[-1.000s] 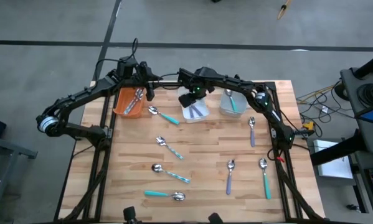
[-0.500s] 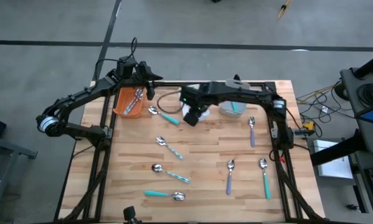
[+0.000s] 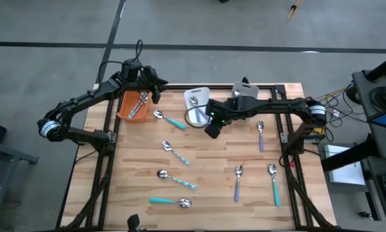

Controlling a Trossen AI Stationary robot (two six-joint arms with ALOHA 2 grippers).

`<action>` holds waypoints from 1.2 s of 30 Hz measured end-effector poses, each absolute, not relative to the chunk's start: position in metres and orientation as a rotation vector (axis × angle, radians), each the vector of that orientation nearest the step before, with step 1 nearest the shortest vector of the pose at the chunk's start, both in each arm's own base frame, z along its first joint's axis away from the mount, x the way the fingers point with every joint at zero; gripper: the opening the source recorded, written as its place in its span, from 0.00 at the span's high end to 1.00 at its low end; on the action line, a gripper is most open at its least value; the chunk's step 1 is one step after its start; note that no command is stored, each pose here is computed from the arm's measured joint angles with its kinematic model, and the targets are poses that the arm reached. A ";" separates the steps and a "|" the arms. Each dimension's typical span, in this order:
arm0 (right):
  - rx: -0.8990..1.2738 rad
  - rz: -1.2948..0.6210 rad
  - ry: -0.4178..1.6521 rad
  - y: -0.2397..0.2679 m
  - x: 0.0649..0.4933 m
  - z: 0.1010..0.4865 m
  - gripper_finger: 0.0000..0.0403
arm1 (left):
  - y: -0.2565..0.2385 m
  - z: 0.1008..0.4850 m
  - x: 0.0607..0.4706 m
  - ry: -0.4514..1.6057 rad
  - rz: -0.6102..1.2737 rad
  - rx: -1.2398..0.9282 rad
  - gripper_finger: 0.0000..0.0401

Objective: Sort silverware by color (type)
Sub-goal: Put the blue spoon into the gray bin

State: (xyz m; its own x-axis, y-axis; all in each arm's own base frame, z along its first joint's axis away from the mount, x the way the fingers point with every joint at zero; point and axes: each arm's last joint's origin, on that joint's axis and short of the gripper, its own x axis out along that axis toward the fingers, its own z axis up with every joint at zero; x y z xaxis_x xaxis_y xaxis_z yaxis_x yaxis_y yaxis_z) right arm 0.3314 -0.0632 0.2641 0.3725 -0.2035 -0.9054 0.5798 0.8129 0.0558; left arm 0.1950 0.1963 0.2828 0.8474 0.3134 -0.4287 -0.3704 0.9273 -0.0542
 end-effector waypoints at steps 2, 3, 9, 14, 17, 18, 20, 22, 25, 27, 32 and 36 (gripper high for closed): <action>0.424 -0.543 1.080 -0.062 0.323 0.257 0.80 | 0.196 0.283 0.195 0.426 0.366 -0.161 0.75; 0.437 -0.554 1.083 -0.061 0.319 0.254 0.80 | 0.196 0.283 0.195 0.425 0.368 -0.170 0.75; 0.472 -0.641 1.117 -0.058 0.297 0.235 0.80 | 0.196 0.283 0.195 0.415 0.376 -0.200 0.75; 0.441 -0.746 1.136 -0.058 0.282 0.221 0.80 | 0.196 0.283 0.196 0.411 0.378 -0.217 0.75; 0.451 -0.775 1.154 -0.058 0.275 0.213 0.80 | 0.196 0.283 0.196 0.409 0.380 -0.231 0.75; 0.455 -0.783 1.161 -0.058 0.273 0.210 0.80 | 0.195 0.283 0.196 0.409 0.379 -0.234 0.75; 0.453 -0.804 1.168 -0.058 0.269 0.206 0.80 | 0.195 0.283 0.197 0.408 0.378 -0.244 0.75; 0.449 -0.810 1.179 -0.058 0.266 0.202 0.80 | 0.194 0.283 0.197 0.407 0.376 -0.248 0.75; 0.445 -0.813 1.194 -0.057 0.264 0.197 0.80 | 0.192 0.283 0.199 0.408 0.368 -0.251 0.75; 0.444 -0.815 1.198 -0.057 0.263 0.195 0.80 | 0.191 0.283 0.200 0.408 0.361 -0.252 0.75; 0.454 -0.829 1.211 -0.057 0.259 0.190 0.80 | 0.187 0.283 0.204 0.411 0.342 -0.249 0.75; 0.498 -0.902 1.211 -0.062 0.253 0.187 0.80 | 0.184 0.283 0.206 0.412 0.331 -0.246 0.75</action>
State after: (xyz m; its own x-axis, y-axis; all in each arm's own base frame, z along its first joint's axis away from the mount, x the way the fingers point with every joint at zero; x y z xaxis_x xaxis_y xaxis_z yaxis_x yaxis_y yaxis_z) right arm 0.2527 -0.0622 0.1870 0.0807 -0.3243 -0.9425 0.8102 0.5722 -0.1275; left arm 0.2062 0.1845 0.2827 0.8643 0.2629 -0.4287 -0.3615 0.9174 -0.1664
